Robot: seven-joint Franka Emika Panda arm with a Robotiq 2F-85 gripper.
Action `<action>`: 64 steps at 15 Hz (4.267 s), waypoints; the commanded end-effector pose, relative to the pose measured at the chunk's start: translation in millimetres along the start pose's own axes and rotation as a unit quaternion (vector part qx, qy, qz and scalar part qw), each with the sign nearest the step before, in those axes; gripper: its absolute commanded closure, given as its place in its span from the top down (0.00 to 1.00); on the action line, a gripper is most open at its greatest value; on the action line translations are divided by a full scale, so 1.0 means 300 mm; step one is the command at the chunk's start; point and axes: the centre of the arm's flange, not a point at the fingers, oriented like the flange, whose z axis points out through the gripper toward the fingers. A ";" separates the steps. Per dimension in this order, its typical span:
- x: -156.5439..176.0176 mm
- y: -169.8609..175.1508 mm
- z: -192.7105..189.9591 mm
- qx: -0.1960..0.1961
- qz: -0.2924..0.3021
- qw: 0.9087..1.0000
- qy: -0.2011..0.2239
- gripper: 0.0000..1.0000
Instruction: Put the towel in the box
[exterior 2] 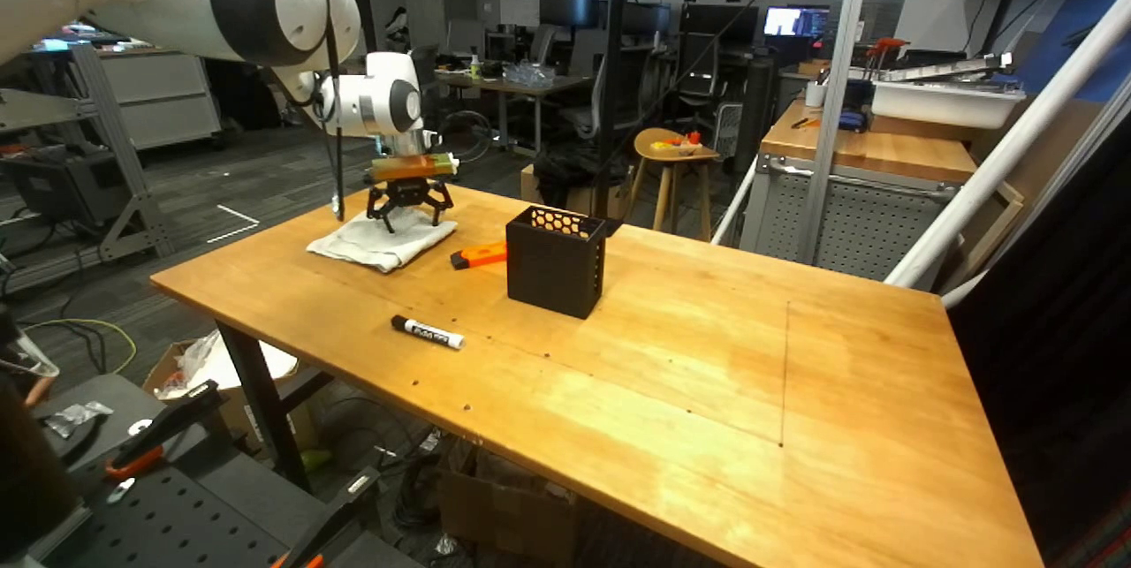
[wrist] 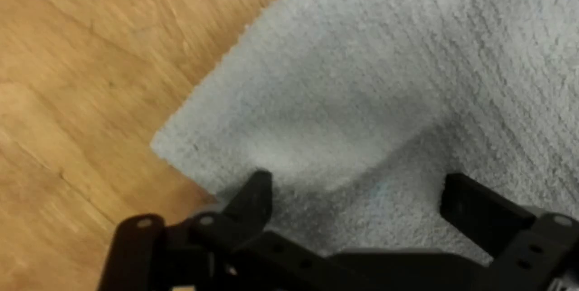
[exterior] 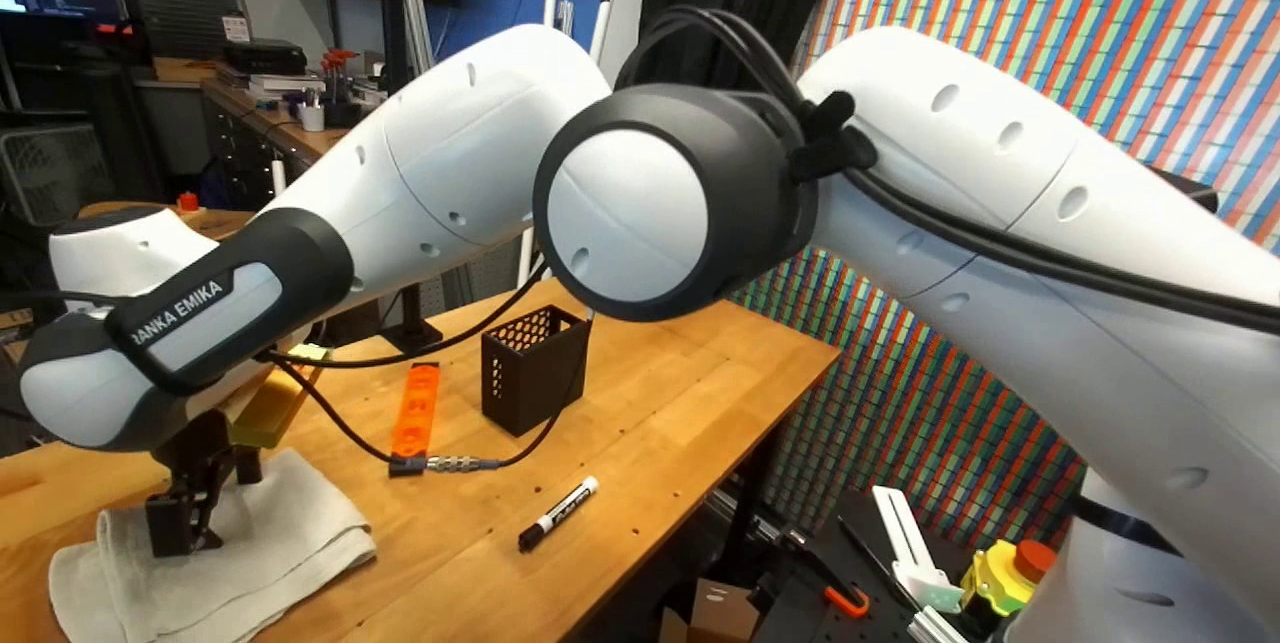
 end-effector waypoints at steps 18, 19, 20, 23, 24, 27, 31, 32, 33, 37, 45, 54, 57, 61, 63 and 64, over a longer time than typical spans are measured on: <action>-0.277 -0.014 -0.435 0.009 0.004 0.999 -0.031 0.04; -0.314 0.023 -0.477 0.003 0.017 0.999 -0.028 0.04; -0.347 0.057 -0.514 -0.003 0.029 0.999 -0.024 0.04; -0.471 0.191 -0.618 -0.024 0.077 0.997 -0.016 0.04; -0.519 0.239 -0.647 -0.031 0.093 0.995 -0.016 0.04; -0.658 0.354 -0.710 -0.045 0.144 0.988 -0.014 0.04; -0.848 0.474 -0.770 -0.064 0.227 0.972 -0.011 0.04; -0.890 0.498 -0.781 -0.068 0.248 0.966 -0.010 0.04; -0.926 0.518 -0.785 -0.071 0.266 0.961 -0.010 0.04; -0.987 0.552 -0.734 -0.082 0.306 0.949 -0.009 0.04; -0.948 0.549 -0.502 -0.086 0.312 0.946 -0.023 0.04; -1.004 0.546 -0.272 -0.064 0.326 0.941 -0.061 0.04; -1.009 0.499 -0.199 -0.039 0.322 0.943 -0.074 0.04; -1.012 0.451 -0.168 -0.013 0.318 0.945 -0.079 0.04; -1.011 0.444 -0.196 -0.004 0.320 0.944 -0.074 0.07; -1.012 0.442 -0.228 -0.002 0.321 0.944 -0.069 0.10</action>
